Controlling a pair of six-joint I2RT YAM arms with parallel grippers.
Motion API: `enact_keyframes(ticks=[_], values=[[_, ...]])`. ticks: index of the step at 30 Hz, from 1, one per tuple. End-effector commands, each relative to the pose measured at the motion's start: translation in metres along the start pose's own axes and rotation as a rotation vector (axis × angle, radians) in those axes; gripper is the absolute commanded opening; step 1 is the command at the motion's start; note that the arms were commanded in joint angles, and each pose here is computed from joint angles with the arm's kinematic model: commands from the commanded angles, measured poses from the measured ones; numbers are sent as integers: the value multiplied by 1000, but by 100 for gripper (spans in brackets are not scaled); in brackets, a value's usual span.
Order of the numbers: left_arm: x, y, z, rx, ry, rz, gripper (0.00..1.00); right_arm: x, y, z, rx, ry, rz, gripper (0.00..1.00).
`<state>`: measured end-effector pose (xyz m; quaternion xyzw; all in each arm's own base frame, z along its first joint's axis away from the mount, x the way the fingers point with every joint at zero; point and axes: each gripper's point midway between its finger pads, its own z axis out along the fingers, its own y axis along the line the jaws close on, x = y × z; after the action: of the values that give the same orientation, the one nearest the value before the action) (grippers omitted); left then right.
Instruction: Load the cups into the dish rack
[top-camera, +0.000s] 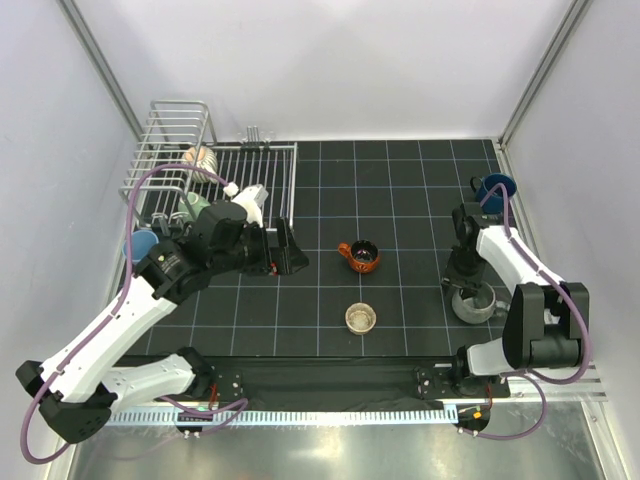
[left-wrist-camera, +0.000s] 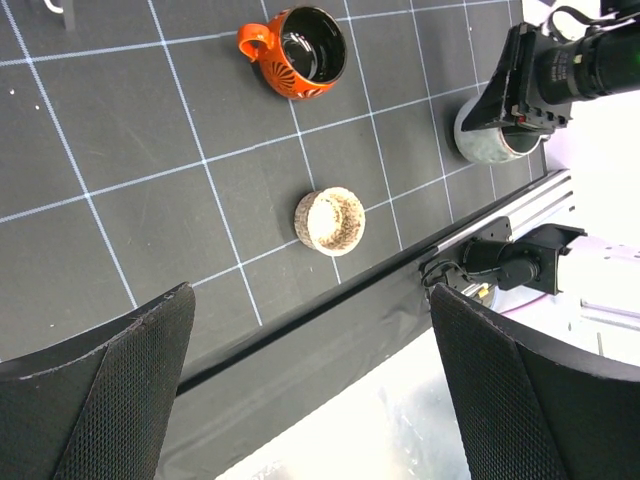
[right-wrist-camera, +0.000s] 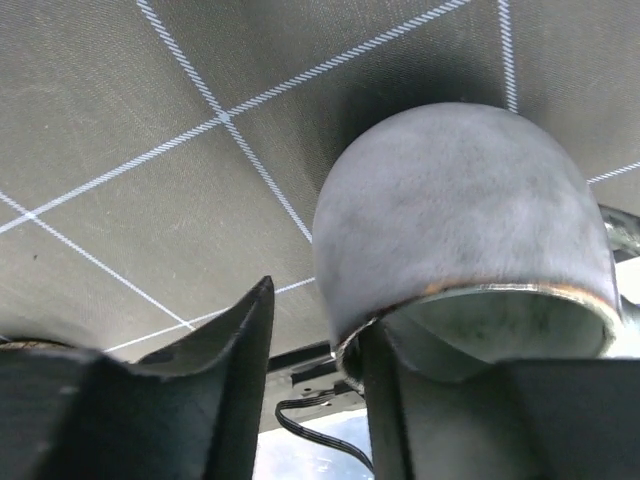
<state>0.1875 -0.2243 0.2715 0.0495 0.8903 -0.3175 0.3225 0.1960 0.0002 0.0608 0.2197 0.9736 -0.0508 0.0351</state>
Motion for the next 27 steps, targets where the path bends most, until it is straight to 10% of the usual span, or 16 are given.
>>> enact_keyframes(ticks=[1,6,11,27], values=[[-9,-14,-11,57,-23,20,96,-7,8,7,-21,-18,18,37],[-5,-16,-11,68,-14,-8,95,-11,1,12,-10,0,39,4],[-8,-21,-12,88,-21,-16,94,-19,19,-18,-122,-27,49,4],[-59,-93,-39,441,-248,108,100,-55,153,-338,-1556,144,627,4]])
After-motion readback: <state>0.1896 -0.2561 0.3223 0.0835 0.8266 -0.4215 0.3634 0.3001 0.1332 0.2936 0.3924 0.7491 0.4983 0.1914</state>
